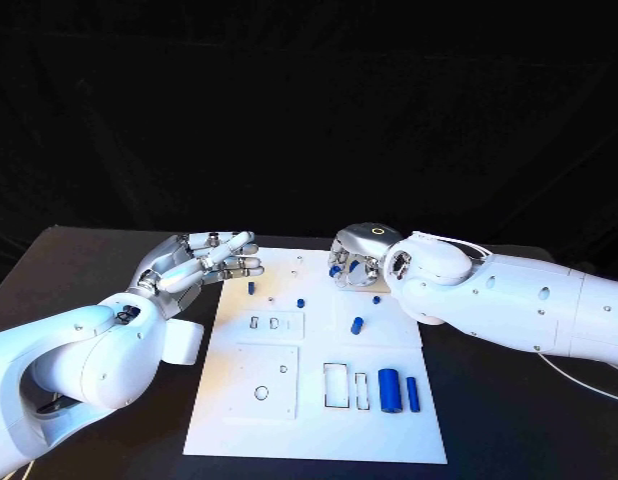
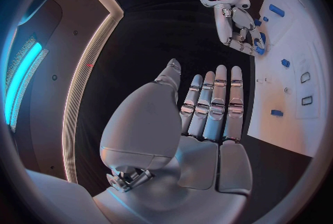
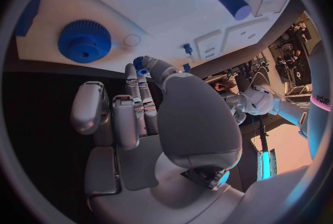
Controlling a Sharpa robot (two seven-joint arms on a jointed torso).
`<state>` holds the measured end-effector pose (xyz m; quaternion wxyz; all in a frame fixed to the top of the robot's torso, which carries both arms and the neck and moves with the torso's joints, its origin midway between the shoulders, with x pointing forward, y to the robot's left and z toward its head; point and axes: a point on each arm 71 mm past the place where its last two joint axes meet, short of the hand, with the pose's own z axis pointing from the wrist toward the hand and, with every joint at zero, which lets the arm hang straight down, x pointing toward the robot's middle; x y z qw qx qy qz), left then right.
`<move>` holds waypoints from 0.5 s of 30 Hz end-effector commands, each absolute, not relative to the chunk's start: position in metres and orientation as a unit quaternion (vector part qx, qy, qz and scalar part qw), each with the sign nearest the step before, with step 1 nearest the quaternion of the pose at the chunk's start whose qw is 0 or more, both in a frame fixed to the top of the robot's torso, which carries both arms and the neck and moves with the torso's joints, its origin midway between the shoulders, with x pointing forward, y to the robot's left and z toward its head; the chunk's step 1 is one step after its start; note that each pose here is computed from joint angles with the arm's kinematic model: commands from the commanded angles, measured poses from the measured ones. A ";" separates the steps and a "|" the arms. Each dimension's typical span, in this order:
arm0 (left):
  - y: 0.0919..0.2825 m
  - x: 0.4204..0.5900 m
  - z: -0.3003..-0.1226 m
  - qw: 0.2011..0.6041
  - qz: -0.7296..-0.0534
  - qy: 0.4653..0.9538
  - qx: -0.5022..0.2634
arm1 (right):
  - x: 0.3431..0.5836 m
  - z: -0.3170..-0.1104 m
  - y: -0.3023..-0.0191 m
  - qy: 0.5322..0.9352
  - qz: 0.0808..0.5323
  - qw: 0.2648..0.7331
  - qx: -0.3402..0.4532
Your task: Assemble the parts on the task board
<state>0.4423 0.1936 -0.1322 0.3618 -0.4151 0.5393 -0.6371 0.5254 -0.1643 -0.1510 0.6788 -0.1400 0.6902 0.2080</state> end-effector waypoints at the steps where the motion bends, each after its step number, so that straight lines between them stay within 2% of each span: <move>1: 0.192 0.443 -0.131 0.360 -0.642 0.539 -0.409 | 0.528 -0.143 -0.161 0.655 0.224 0.711 -0.124; 15: 0.189 0.444 -0.131 0.357 -0.643 0.540 -0.409 | 0.545 -0.144 -0.128 0.643 0.230 0.721 -0.114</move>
